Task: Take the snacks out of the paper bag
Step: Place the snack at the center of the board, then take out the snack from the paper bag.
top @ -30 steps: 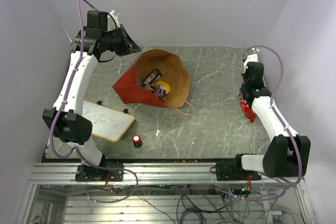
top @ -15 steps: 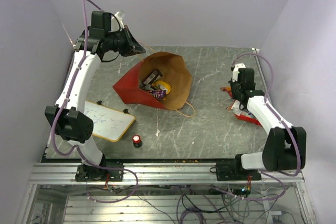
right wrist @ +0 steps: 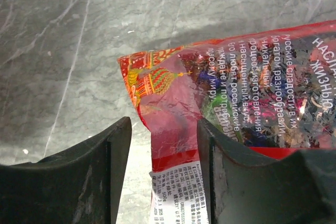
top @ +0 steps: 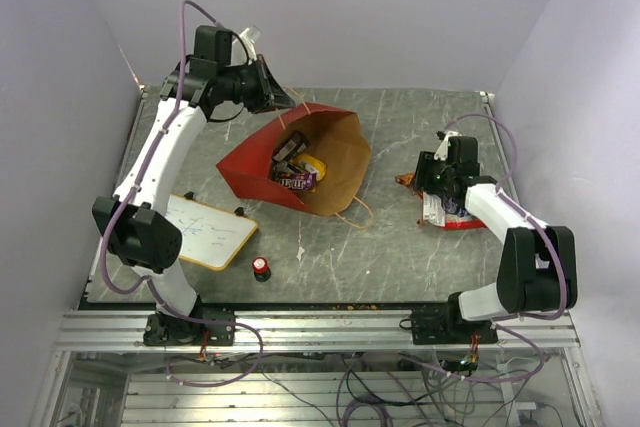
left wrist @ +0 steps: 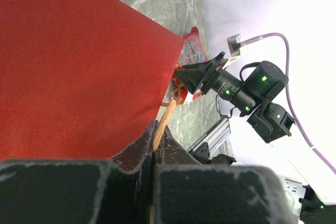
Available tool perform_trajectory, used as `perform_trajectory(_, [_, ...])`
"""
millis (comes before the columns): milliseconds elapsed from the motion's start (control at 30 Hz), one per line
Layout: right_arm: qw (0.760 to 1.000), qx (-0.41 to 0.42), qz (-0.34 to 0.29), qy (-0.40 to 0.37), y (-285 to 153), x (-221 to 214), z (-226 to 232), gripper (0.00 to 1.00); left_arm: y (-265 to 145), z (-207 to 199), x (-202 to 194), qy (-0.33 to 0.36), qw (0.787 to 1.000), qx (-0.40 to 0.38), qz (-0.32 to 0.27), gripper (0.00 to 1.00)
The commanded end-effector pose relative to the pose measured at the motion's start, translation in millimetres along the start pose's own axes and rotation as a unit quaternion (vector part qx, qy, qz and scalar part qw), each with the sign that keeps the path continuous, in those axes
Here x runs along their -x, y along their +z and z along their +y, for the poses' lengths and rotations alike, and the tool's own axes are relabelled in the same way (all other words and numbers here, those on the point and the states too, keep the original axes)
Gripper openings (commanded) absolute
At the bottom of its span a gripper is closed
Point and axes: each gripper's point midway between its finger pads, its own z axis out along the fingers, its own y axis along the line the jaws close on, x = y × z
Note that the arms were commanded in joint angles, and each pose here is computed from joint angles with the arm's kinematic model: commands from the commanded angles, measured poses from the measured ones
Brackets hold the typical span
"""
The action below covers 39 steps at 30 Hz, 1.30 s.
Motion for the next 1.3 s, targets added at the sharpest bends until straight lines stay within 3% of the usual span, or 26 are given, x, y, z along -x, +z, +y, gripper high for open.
perform_trajectory(0, [0.998,0.038,-0.039,-0.017,-20.7,28.9,18.9,0.54,-2.3,-25.4,-8.1,0.044,0.998,-0.047,0.005,0.07])
perform_trajectory(100, [0.993,0.069,-0.084,-0.049,-38.2,63.3,34.2,0.64,-1.9,-27.2,-20.0,0.059,0.997,-0.043,0.018,0.07])
perform_trajectory(233, [0.975,0.129,-0.131,-0.122,-57.0,92.9,71.0,0.65,-3.9,-25.6,-34.2,0.069,0.997,-0.032,0.026,0.07])
perform_trajectory(333, [0.948,0.172,-0.167,-0.208,-68.1,95.6,111.1,0.65,-9.8,-25.6,-38.1,0.072,0.997,-0.031,0.019,0.07])
perform_trajectory(467, [0.884,0.259,-0.191,-0.339,-87.8,71.6,179.3,0.65,-18.3,-25.4,-47.2,0.072,0.997,-0.031,0.018,0.07])
perform_trajectory(700, [0.748,0.385,-0.28,-0.462,-128.4,19.6,266.4,0.65,-31.2,-20.5,-73.9,0.064,0.997,-0.027,0.023,0.07])
perform_trajectory(867, [0.71,0.392,-0.256,-0.526,-106.1,-4.2,289.4,0.62,-37.6,-14.5,-86.1,0.069,0.997,-0.012,0.036,0.07])
perform_trajectory(1067, [0.643,0.383,-0.237,-0.619,-82.8,-40.1,312.3,0.61,-36.8,-14.4,-86.7,0.063,0.998,-0.009,0.027,0.07])
perform_trajectory(1133, [0.635,0.374,-0.244,-0.631,-76.9,-45.3,318.5,0.62,-35.1,-16.6,-83.0,0.061,0.998,-0.011,0.023,0.07])
perform_trajectory(1267, [0.65,0.375,-0.24,-0.615,-61.1,-49.3,331.3,0.64,-32.5,-19.3,-80.4,0.059,0.998,-0.014,0.02,0.07])
